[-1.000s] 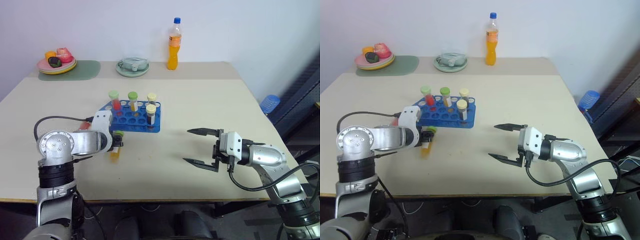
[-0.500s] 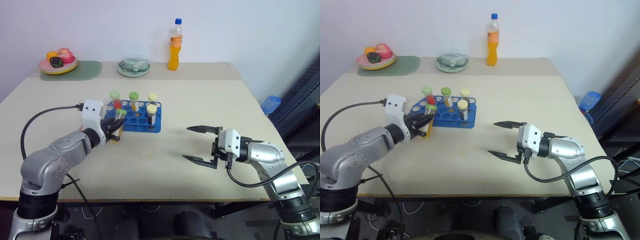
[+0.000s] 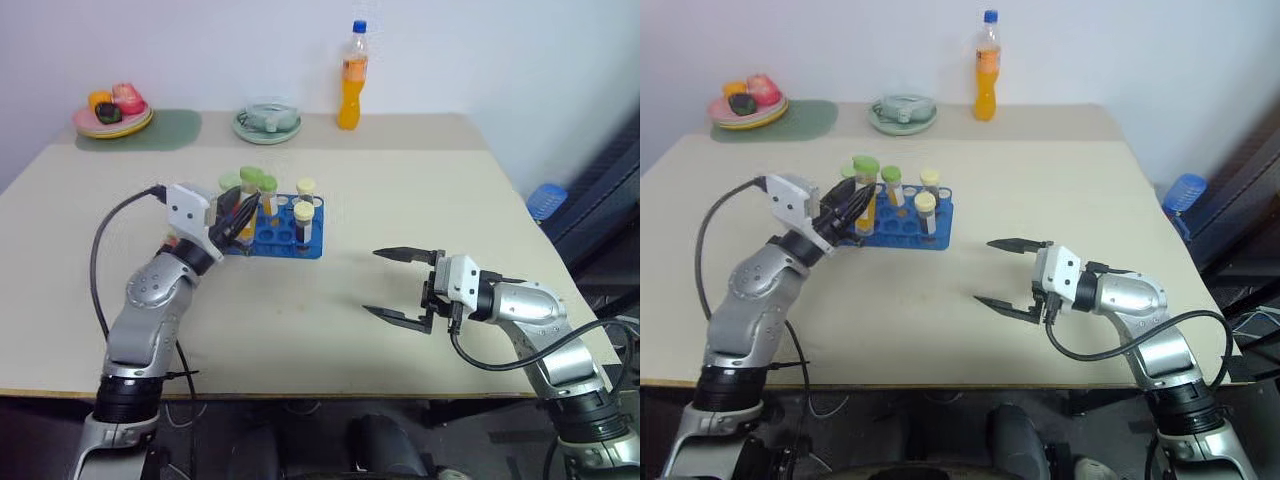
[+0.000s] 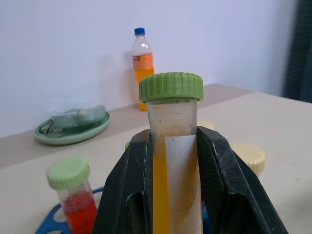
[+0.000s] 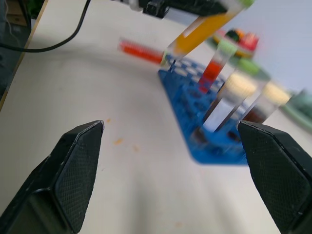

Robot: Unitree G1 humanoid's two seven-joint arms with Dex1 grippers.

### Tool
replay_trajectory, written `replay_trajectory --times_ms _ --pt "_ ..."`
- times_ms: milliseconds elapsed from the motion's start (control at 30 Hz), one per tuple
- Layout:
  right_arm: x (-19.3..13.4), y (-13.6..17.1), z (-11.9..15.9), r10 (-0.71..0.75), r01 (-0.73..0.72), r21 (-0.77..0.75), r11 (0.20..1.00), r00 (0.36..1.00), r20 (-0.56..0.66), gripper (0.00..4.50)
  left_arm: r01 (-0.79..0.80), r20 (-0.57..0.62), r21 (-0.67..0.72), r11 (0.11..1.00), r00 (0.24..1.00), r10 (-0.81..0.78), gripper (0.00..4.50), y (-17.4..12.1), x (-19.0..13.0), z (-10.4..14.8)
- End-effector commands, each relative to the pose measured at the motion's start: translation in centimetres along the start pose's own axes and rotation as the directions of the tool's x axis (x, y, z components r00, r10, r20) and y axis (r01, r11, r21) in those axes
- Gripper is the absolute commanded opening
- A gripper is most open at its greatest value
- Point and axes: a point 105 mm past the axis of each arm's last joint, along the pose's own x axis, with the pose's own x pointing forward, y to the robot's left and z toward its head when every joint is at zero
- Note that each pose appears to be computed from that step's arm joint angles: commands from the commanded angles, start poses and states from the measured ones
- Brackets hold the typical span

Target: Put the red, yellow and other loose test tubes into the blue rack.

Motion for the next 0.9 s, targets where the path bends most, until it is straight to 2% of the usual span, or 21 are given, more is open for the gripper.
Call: replay_trajectory --times_ms 33,200,533,767,900 --pt "-0.2 -0.7 1.1 -0.030 0.031 -0.040 0.999 0.999 0.023 4.50 -0.007 0.100 0.100 0.995 0.995 -0.003 0.73 0.0 0.7 0.9" --pt "-0.3 -0.7 1.0 -0.038 0.038 -0.042 0.998 0.999 0.018 4.50 -0.008 0.120 0.135 0.991 0.993 -0.009 0.73 -0.1 1.0 -0.4" --pt "-0.4 -0.7 1.1 -0.050 0.050 -0.046 0.998 0.999 0.016 4.50 -0.011 0.196 0.115 0.993 0.981 -0.011 0.73 -0.4 2.4 0.1" --pt "-0.4 -0.6 1.1 -0.061 0.062 -0.044 0.997 0.998 0.017 4.50 0.018 0.206 0.104 0.994 0.978 -0.039 0.73 -0.8 2.9 -0.2" --pt "-0.4 -0.6 1.2 -0.064 0.065 -0.045 0.997 0.998 0.016 4.50 0.022 0.192 0.092 0.995 0.981 -0.040 0.73 -0.9 3.5 -1.2"
